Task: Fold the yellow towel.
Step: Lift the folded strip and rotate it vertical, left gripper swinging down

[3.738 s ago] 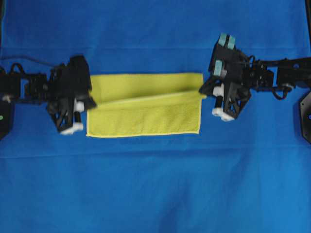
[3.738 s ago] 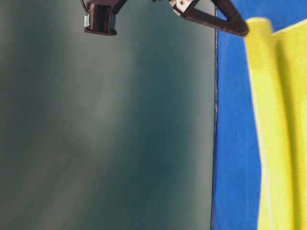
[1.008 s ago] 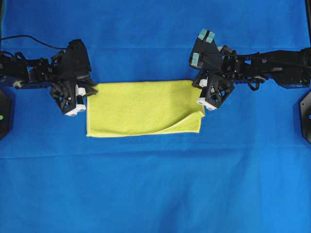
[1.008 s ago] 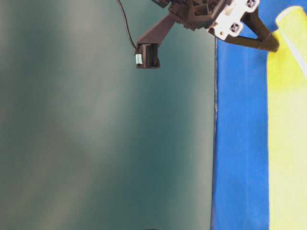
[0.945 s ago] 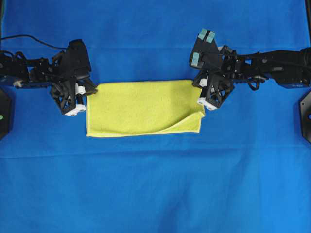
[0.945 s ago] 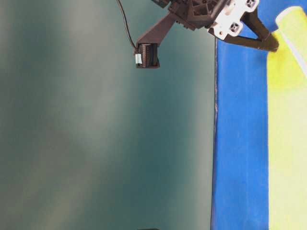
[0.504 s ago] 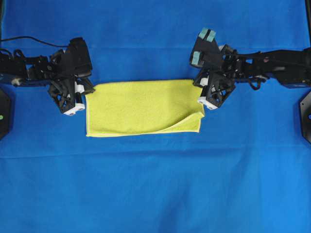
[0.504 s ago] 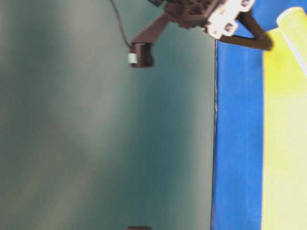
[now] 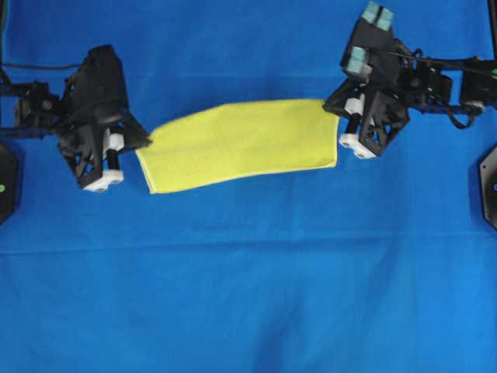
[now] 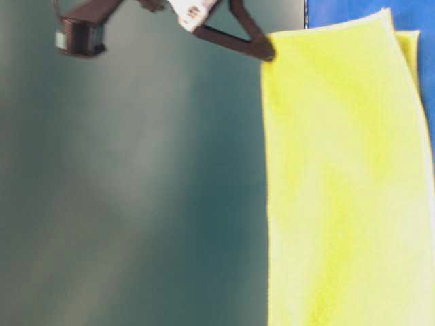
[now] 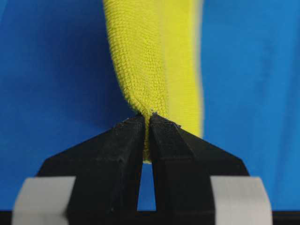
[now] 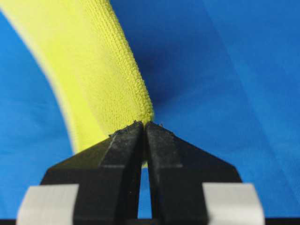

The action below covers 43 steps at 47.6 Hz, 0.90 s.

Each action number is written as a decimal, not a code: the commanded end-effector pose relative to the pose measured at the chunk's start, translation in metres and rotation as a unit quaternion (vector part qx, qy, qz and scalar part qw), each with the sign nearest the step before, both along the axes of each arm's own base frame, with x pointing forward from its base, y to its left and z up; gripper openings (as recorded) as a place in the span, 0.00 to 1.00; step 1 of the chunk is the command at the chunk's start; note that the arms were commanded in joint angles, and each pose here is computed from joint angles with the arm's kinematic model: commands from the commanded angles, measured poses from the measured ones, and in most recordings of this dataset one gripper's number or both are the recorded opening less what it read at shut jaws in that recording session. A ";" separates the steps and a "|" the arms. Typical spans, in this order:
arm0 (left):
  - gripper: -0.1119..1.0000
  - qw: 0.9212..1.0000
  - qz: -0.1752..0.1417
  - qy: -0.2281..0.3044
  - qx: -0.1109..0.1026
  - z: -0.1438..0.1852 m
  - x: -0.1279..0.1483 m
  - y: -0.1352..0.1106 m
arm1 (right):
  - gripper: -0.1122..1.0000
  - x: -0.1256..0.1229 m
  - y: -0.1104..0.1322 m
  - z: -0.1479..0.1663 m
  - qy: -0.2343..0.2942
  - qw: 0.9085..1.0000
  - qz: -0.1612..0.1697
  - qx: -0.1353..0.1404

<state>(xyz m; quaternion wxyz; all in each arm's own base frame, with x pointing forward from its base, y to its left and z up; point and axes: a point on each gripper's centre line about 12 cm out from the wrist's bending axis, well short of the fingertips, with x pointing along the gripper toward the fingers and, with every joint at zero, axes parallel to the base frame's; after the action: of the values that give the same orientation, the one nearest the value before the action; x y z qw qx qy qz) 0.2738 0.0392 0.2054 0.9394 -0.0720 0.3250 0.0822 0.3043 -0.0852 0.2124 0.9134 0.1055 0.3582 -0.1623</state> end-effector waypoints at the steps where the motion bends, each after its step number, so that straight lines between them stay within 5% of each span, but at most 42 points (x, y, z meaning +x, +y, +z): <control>1: 0.12 1.000 -0.007 -0.027 0.002 0.015 0.003 -0.004 | 0.12 0.002 -0.001 0.011 -0.017 1.000 0.000 -0.005; 25: 0.12 0.997 -0.052 -0.061 0.001 0.023 0.017 -0.030 | 0.12 0.000 -0.022 0.017 -0.037 0.999 -0.025 -0.021; 43: 0.12 0.981 -0.135 -0.135 0.007 0.044 0.089 -0.087 | 0.12 0.024 -0.077 0.032 -0.072 0.993 -0.063 -0.066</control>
<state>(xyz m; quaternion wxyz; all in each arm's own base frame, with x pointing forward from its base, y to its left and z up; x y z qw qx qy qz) 0.3430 -0.0352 0.2325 0.9719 -0.0343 0.2299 -0.0384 0.3177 -0.1515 0.2286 0.9233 0.0902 0.2946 -0.2293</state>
